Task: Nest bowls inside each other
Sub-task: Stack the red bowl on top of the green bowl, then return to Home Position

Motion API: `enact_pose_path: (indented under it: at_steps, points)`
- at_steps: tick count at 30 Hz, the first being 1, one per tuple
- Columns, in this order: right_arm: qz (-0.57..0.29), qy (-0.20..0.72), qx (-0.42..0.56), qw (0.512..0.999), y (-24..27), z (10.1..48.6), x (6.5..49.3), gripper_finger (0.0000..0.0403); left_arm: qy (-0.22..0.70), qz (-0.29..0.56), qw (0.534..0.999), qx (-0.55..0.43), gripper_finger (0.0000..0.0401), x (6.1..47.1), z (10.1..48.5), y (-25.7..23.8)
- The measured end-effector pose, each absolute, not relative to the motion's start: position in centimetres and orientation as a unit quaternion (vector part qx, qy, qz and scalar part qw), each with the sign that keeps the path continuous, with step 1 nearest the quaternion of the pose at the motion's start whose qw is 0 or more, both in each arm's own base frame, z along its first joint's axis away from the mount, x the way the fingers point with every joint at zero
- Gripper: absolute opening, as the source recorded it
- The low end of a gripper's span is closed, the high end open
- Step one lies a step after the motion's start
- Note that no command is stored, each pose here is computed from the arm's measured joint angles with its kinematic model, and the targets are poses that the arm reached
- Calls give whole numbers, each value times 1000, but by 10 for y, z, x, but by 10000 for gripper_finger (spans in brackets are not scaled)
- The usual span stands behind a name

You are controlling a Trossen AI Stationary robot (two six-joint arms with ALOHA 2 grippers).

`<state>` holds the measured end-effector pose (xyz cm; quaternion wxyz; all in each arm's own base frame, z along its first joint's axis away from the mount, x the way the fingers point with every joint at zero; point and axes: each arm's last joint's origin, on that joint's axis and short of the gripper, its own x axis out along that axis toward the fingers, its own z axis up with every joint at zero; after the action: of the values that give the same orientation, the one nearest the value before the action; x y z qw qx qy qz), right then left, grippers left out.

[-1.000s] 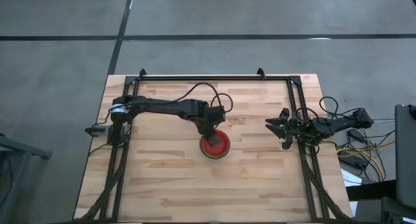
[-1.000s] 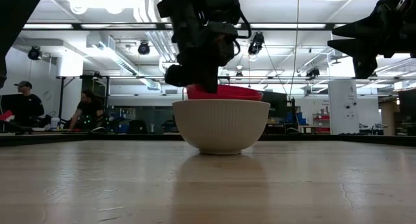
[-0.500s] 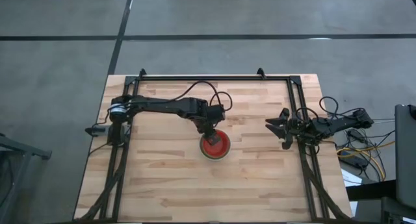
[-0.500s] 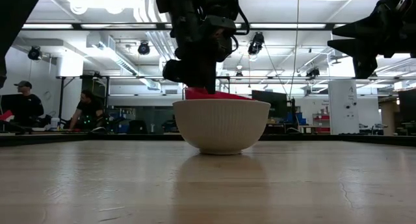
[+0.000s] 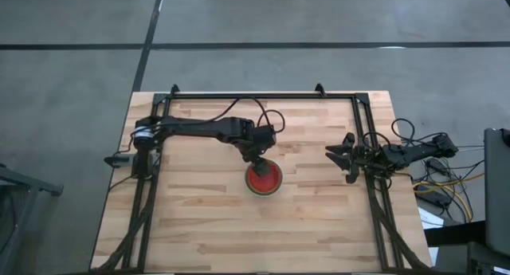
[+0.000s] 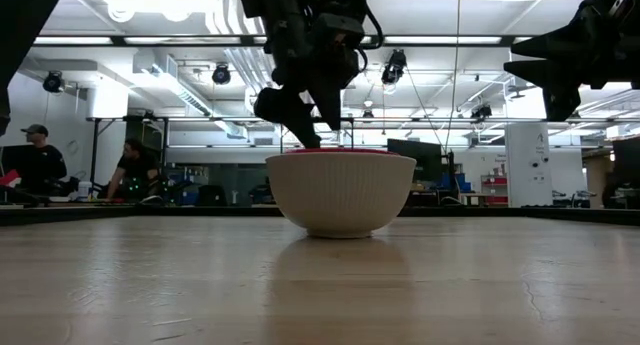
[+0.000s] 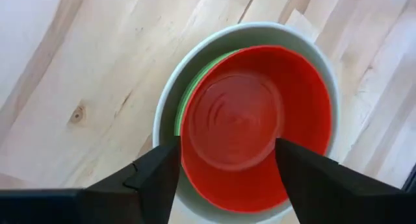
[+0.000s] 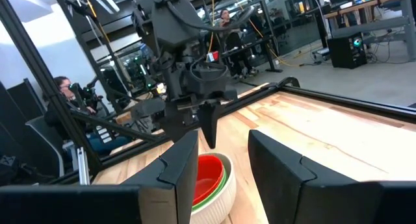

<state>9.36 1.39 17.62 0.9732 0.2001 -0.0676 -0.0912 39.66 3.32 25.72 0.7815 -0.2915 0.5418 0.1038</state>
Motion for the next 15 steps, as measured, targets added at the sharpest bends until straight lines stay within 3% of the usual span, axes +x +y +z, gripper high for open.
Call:
enact_pose_path:
  at_steps: [7, 15]
  points:
    - [-91, -68, 200, 973, 14, 176, 94, 132, 512, 92, 815, -256, 250, 388, 282, 34]
    - [-91, -68, 200, 973, 14, 176, 94, 132, 415, 93, 883, -197, 248, 373, 331, 24]
